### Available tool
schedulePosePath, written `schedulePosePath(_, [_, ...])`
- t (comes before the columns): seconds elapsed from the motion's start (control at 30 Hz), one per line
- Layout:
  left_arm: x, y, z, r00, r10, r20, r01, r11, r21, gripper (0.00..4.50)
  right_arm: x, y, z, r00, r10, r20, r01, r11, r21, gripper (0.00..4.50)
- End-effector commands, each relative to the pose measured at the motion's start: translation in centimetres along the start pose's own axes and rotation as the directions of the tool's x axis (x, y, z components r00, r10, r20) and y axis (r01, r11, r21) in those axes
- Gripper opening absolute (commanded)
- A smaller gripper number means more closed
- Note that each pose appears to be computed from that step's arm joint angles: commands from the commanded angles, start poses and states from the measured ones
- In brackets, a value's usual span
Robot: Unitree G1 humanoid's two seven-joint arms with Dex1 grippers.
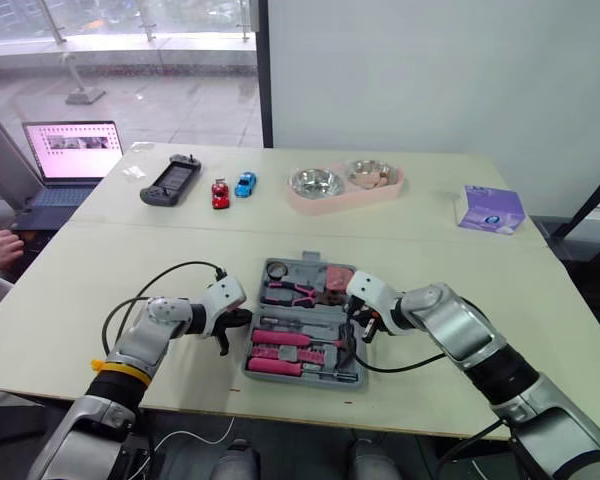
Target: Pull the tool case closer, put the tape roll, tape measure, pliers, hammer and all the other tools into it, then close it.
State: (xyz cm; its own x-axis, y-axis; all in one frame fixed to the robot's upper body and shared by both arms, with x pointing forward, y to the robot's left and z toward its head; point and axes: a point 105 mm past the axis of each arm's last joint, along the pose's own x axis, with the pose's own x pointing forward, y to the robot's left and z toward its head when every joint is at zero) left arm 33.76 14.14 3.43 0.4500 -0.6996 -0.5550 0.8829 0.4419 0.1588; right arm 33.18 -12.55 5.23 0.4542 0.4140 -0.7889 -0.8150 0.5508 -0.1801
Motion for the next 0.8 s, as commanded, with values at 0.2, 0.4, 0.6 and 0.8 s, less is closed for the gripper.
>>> schedulePosePath(0.2, [0.7,-5.5,-0.1,0.987,-0.158,0.025,0.158,0.987,0.005,0.04,-0.6,5.2,3.3,0.982,0.163,0.095,-0.149,0.979,-0.140,0.00])
schedulePosePath(0.4, [-0.6,-7.6,-1.0,0.990,-0.140,0.019,0.141,0.989,-0.036,0.04,-1.0,7.0,2.0,0.978,0.196,0.069,-0.186,0.975,-0.124,0.00])
schedulePosePath(0.6, [-2.2,-8.8,-2.6,0.995,-0.101,-0.018,0.099,0.992,-0.083,0.04,-1.9,8.6,0.8,0.971,0.235,0.042,-0.230,0.969,-0.092,0.00])
schedulePosePath(0.8, [-3.2,-10.1,-3.2,0.996,-0.085,-0.024,0.080,0.987,-0.139,0.04,-1.9,9.5,0.4,0.971,0.238,0.031,-0.235,0.970,-0.069,0.00])
